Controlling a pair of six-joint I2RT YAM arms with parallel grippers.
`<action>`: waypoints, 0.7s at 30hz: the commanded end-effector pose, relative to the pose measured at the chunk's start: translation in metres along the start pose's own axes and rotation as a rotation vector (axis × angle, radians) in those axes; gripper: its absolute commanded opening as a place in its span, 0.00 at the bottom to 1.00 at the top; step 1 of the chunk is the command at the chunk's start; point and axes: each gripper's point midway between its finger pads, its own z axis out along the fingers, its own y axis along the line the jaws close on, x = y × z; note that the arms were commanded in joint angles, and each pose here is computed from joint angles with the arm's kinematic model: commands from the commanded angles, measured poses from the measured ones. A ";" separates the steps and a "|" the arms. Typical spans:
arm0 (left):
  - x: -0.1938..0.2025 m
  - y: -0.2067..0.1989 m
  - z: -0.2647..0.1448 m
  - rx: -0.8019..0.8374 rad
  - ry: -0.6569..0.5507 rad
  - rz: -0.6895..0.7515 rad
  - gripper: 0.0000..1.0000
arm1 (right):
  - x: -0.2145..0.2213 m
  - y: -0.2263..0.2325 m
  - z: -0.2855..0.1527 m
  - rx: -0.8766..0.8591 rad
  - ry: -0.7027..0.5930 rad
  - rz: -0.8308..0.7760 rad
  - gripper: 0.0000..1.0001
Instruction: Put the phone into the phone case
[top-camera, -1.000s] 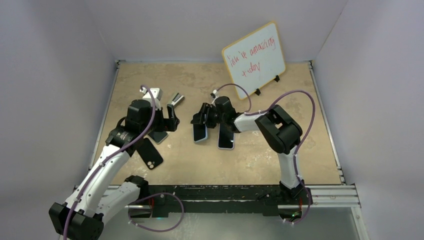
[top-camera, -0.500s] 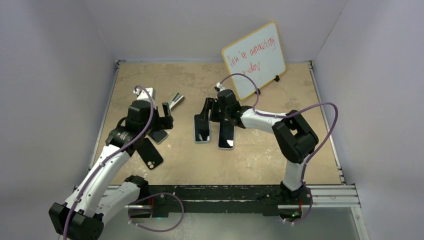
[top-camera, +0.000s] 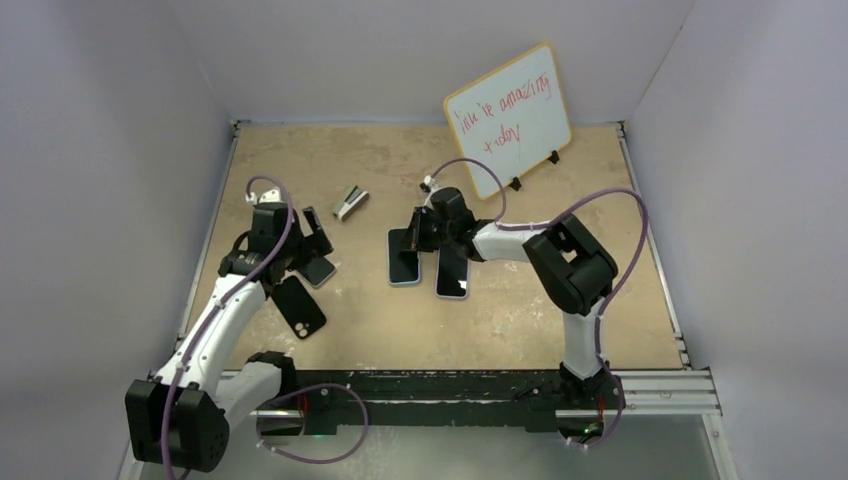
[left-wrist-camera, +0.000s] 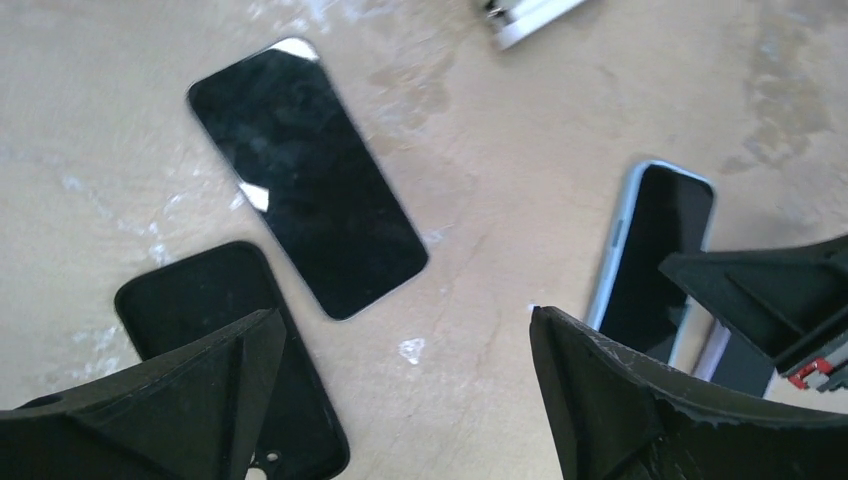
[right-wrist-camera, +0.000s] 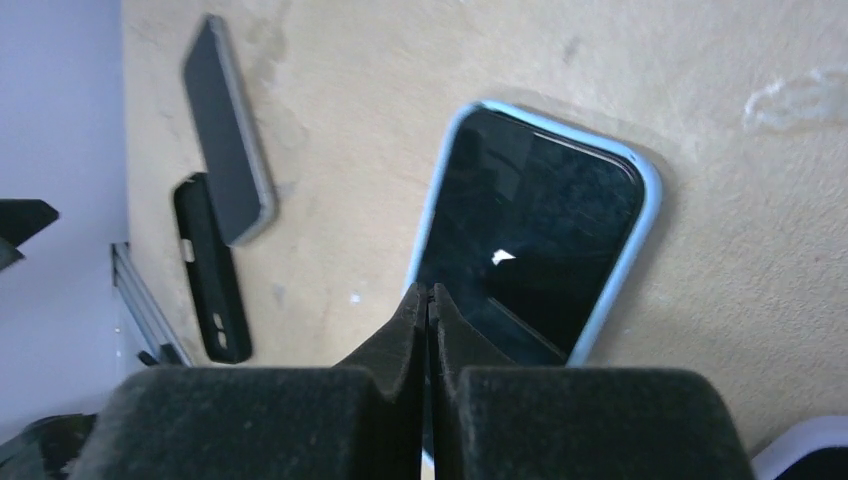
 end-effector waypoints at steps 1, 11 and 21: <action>0.010 0.015 0.013 -0.035 0.038 -0.180 0.96 | 0.028 -0.018 0.010 0.006 0.079 0.012 0.00; 0.032 0.065 0.021 -0.268 0.089 -0.363 0.90 | 0.017 -0.003 -0.007 0.009 0.049 -0.038 0.23; 0.013 0.071 0.036 -0.283 0.076 -0.468 0.85 | 0.004 0.060 -0.003 -0.167 0.044 -0.069 0.56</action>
